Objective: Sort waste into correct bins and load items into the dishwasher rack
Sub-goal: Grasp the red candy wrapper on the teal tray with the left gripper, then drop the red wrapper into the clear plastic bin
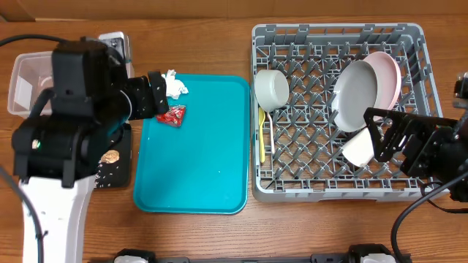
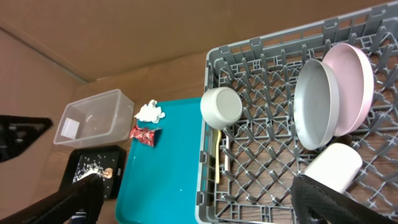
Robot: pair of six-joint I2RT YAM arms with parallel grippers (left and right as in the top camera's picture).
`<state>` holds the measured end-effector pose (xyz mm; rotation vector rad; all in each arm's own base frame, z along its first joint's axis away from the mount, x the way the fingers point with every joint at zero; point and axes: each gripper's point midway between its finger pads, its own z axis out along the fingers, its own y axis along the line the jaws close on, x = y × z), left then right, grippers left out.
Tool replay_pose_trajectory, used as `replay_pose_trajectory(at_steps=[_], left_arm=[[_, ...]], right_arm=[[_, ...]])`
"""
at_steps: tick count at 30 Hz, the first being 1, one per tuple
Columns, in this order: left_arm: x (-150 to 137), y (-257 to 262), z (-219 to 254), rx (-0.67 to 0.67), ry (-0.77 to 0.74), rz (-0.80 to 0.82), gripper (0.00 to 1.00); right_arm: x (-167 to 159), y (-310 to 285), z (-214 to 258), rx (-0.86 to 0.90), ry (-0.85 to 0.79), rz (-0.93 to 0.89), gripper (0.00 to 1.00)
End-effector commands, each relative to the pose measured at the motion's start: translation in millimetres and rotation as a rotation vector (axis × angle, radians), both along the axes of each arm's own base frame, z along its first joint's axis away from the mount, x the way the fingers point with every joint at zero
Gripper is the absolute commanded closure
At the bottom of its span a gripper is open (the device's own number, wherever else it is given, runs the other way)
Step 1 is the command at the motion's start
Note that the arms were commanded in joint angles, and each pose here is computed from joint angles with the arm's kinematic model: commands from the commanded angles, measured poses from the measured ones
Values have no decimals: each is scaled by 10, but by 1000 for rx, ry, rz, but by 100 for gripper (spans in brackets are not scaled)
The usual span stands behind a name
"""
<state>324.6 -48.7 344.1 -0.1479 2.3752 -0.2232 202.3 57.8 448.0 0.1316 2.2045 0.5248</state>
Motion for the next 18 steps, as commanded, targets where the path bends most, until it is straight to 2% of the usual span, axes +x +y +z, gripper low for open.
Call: replay_pose_trajectory(at_steps=[1, 3, 4, 8, 10, 13, 18], left_arm=[[146, 128, -601, 92, 183, 57, 14], [210, 118, -911, 89, 269, 76, 14], [281, 108, -1137, 91, 322, 86, 9], [490, 58, -1671, 85, 436, 102, 11], [633, -2, -1940, 74, 475, 92, 14], [803, -22, -2298, 87, 516, 94, 14], [903, 61, -2839, 110, 600, 190, 12]], right_arm=[[-29, 12, 14, 5, -4, 4, 0], [-42, 11, -3, 4, 5, 4, 0], [-52, 11, -18, 4, 13, 4, 0], [-67, 9, -38, 3, 23, 3, 0], [-68, 9, -39, 3, 23, 3, 0], [-68, 9, -39, 2, 23, 4, 0], [-71, 8, -45, -1, 25, 5, 0]])
